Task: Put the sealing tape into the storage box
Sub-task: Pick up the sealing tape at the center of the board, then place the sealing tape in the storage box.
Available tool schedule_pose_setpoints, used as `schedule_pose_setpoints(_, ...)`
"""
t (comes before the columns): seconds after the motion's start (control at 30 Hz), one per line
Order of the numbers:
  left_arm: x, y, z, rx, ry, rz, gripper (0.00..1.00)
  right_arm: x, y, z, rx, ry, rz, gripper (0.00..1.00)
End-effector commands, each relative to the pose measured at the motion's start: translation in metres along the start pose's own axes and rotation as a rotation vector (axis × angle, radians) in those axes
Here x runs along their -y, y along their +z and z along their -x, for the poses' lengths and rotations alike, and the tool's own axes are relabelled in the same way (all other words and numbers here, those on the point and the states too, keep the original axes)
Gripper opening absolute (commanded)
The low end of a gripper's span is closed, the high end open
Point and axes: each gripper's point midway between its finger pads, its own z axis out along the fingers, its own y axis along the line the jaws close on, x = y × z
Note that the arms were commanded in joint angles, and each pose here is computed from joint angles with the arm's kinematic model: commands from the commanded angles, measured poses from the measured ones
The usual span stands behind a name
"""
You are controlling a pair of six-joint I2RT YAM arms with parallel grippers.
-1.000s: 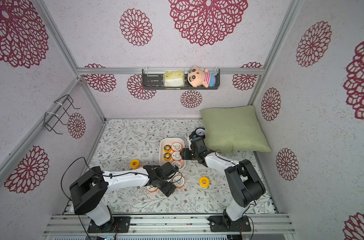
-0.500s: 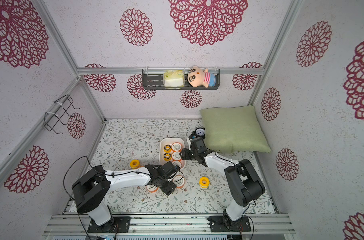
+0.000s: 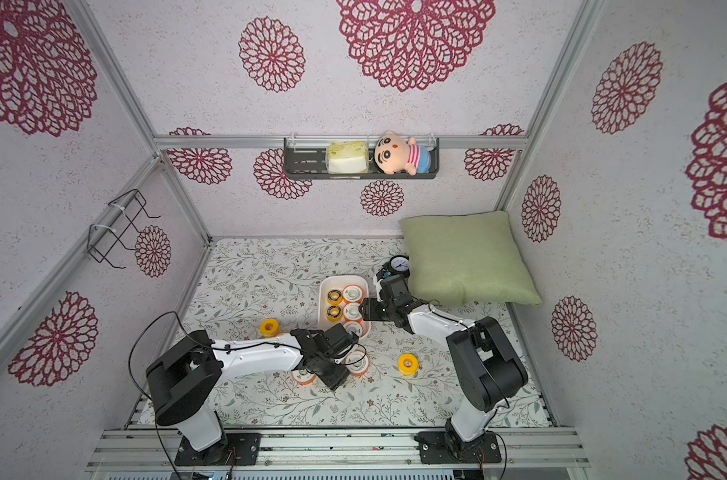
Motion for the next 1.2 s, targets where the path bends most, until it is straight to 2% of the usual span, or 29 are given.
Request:
schedule_pose_setpoints(0.0,0.005,-0.008,0.005,0.010,0.019,-0.001,0.61,-0.009,-0.002,0.016,0.025,-0.002,0.027,0.63)
schedule_pose_setpoints(0.17,0.003,-0.024,0.012,0.052,0.011,0.011,0.61,-0.007,-0.003,0.018,0.034,0.000,0.012,0.62)
schedule_pose_setpoints(0.47,-0.007,-0.042,0.017,0.066,-0.005,0.065,0.59,0.000,-0.001,0.015,0.024,0.010,-0.019,0.60)
schedule_pose_setpoints(0.83,-0.031,-0.091,0.061,0.211,-0.120,0.071,0.56,-0.002,0.002,0.014,0.021,0.016,-0.006,0.49)
schedule_pose_setpoints(1.0,-0.065,-0.108,0.085,0.280,-0.207,0.126,0.57,-0.006,0.002,0.015,0.022,0.022,0.014,0.45)
schedule_pose_setpoints(1.17,-0.095,-0.103,0.100,0.272,-0.256,0.171,0.57,-0.004,0.005,0.013,0.016,0.024,0.013,0.39)
